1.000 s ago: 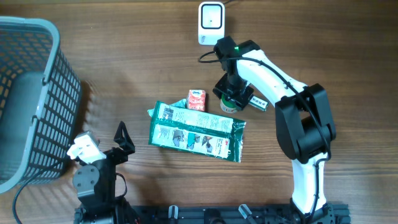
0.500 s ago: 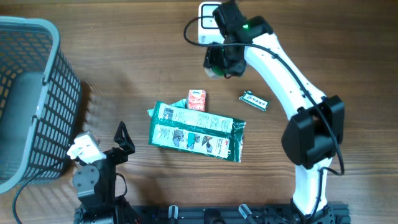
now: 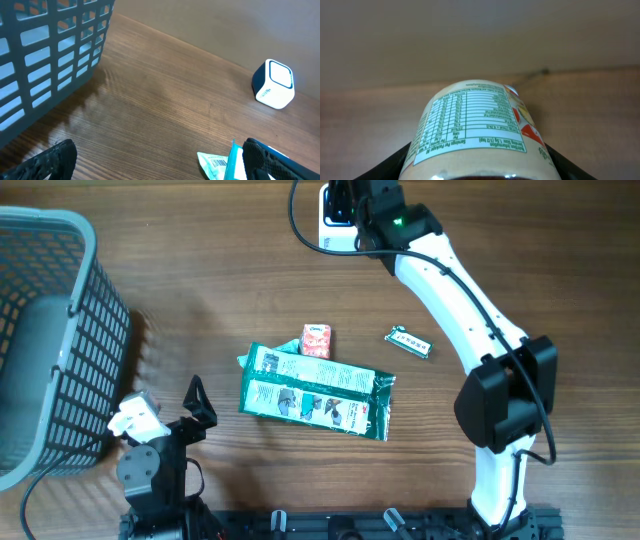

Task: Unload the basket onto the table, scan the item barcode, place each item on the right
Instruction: 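Carry the jar to the right edge of the table and release it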

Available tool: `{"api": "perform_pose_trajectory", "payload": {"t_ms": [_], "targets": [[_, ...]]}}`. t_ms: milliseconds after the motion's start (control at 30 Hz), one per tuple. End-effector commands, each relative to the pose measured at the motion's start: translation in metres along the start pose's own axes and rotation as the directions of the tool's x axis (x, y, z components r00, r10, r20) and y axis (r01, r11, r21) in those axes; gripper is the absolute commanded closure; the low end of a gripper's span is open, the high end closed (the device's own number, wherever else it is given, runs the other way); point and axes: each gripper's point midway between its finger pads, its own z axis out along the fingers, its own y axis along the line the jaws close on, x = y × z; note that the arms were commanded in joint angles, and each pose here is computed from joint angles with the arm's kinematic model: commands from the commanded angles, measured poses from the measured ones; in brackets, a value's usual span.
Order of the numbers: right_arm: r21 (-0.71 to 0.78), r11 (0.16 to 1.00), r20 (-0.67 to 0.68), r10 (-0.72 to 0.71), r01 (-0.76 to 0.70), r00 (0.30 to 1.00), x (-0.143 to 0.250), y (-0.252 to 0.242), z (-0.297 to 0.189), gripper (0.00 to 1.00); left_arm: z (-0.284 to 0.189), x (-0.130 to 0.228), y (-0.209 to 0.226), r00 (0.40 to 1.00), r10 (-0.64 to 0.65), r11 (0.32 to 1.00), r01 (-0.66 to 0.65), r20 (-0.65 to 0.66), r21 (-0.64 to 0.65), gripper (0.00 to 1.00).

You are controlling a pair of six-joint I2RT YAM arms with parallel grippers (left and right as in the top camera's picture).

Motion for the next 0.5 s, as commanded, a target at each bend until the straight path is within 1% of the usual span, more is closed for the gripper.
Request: {"api": "perform_pose_trajectory", "payload": {"t_ms": [0,167,267,467], "targets": [[0.028,0.999,0.053,-0.032,0.03,0.998,0.003,-0.002,0.032,0.43,0.001,0.002,-0.001,1.0,0.02,1.0,-0.02,-0.002,0.009,0.0],[0.001,1.0,0.136,-0.012,0.012,0.991,0.023,0.003,0.089,0.43,0.001,0.002,-0.001,1.0,0.02,1.0,-0.02,-0.001,0.009,0.0],[-0.006,1.0,0.156,-0.002,0.003,0.988,0.027,0.003,0.099,0.42,0.001,0.002,-0.001,1.0,0.02,1.0,-0.02,-0.002,0.009,0.0],[-0.011,1.0,0.151,-0.01,0.012,0.988,0.027,0.004,0.099,0.43,0.001,0.002,-0.001,1.0,0.02,1.0,-0.02,-0.002,0.009,0.0]]}}
